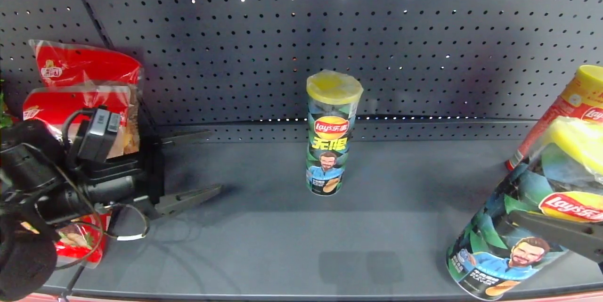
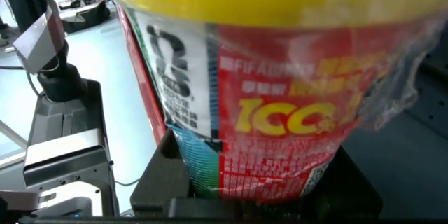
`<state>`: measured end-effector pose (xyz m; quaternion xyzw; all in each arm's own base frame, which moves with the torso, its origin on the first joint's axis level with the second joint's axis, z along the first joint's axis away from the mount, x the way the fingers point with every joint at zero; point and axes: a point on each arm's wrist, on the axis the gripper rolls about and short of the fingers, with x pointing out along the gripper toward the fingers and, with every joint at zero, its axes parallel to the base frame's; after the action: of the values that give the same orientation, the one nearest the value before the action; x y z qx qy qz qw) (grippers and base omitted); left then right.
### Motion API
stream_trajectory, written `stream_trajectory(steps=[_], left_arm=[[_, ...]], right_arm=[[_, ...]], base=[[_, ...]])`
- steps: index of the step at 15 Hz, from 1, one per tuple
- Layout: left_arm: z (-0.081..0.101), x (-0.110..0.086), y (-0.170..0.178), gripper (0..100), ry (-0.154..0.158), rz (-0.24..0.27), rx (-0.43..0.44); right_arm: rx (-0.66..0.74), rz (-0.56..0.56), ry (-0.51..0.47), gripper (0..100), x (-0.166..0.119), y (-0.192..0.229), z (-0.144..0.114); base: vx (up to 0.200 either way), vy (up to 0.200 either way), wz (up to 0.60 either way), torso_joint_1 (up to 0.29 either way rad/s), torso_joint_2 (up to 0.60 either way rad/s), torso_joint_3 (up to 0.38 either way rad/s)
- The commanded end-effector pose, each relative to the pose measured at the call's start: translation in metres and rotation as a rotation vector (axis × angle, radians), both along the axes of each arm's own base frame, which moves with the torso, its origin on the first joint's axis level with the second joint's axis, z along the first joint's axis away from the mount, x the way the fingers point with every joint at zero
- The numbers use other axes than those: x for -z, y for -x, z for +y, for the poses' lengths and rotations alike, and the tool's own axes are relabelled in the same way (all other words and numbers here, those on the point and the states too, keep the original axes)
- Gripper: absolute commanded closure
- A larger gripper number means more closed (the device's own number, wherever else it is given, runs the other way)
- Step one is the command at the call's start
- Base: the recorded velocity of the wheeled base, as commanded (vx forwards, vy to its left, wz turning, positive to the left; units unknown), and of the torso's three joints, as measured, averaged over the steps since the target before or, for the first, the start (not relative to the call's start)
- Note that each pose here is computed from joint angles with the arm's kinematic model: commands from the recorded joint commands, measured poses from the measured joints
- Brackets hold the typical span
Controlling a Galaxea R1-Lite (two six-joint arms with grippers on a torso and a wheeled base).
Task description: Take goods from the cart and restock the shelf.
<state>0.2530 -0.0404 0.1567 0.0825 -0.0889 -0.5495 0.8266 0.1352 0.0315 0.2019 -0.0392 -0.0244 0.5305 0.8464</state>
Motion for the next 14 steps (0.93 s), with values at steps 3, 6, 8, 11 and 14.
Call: stream_trajectory(steps=[3,6,8,11,14], left_arm=[[-0.023,0.013,-0.052,0,0.014,0.016,0.06],[-0.045,0.005,-0.051,0,0.03,0.012,0.133],[-0.069,0.003,-0.04,0,0.037,0.003,0.194],[-0.074,-0.009,-0.041,0,0.065,-0.01,0.194],[-0.079,-0.01,-0.055,0,0.075,-0.024,0.192]], right_arm=[[-0.002,0.017,0.003,100,0.003,-0.002,0.0],[-0.002,0.02,0.003,100,0.004,-0.002,0.0],[-0.003,0.024,0.004,100,0.005,-0.003,0.001],[-0.003,0.023,0.007,100,0.006,-0.002,0.001],[-0.003,0.027,0.014,100,0.01,-0.001,0.0]], base=[[0.0,0.0,0.0,0.0,0.0,0.0],[0.0,0.0,0.0,0.0,0.0,0.0],[0.0,0.0,0.0,0.0,0.0,0.0],[0.0,0.0,0.0,0.0,0.0,0.0],[0.0,0.0,0.0,0.0,0.0,0.0]])
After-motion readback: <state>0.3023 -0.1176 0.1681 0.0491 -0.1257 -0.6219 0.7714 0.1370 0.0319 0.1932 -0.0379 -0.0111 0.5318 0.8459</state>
